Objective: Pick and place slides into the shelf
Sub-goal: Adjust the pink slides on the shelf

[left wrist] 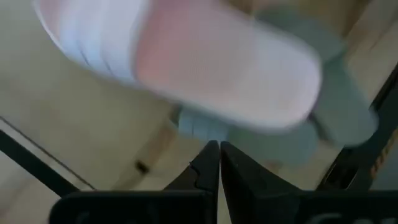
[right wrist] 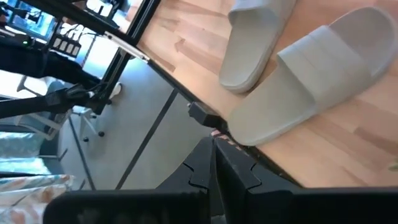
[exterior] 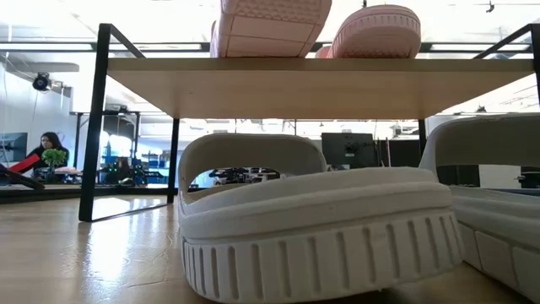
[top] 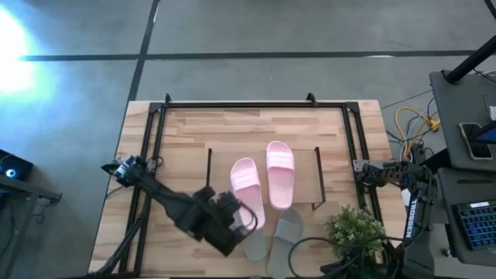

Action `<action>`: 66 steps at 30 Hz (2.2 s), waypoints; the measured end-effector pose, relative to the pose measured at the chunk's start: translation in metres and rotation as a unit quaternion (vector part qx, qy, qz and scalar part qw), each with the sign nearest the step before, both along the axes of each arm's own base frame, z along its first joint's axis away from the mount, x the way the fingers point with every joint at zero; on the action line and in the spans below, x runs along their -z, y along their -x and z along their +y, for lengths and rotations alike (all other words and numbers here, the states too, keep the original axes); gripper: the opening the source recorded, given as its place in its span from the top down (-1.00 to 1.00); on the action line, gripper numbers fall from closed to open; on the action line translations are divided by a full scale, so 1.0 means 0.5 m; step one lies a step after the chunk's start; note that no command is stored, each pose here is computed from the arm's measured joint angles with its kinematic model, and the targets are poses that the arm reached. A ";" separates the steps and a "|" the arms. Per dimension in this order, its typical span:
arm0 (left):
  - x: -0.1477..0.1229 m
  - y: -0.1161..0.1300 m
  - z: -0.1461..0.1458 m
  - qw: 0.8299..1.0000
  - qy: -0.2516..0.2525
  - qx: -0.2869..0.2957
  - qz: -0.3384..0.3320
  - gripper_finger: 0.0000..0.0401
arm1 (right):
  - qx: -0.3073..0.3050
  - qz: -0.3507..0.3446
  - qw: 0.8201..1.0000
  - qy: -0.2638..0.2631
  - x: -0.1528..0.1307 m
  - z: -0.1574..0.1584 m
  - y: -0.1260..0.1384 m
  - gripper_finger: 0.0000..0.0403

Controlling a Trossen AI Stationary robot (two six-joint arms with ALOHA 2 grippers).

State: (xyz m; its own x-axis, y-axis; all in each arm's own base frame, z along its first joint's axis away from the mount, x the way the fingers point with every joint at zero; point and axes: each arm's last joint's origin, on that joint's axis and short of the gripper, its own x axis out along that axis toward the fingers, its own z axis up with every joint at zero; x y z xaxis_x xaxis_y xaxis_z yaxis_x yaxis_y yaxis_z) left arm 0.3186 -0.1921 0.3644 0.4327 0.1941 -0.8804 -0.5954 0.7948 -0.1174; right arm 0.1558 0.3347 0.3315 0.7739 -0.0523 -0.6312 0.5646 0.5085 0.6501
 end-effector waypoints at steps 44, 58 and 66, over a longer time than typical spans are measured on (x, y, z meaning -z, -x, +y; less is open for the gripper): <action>0.011 -0.008 0.017 0.998 0.025 0.050 -0.037 1.00 | 0.031 0.017 0.999 0.014 0.006 -0.017 0.010 0.95; 0.106 0.003 -0.143 0.972 -0.098 0.208 -0.047 1.00 | 0.034 0.017 0.999 0.011 0.006 -0.017 0.010 0.95; 0.139 -0.043 -0.076 0.970 -0.151 0.190 -0.017 1.00 | 0.037 0.015 0.999 0.003 0.005 -0.016 0.010 0.95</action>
State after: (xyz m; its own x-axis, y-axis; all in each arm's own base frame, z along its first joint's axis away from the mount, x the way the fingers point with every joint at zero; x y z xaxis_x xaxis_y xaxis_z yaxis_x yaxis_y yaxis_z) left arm 0.3403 -0.2300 0.2947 0.5509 0.2622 -0.7923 -0.2526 0.9572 0.1411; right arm 0.1508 0.3266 0.3291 0.7483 -0.1127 -0.6538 0.6203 0.4684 0.6292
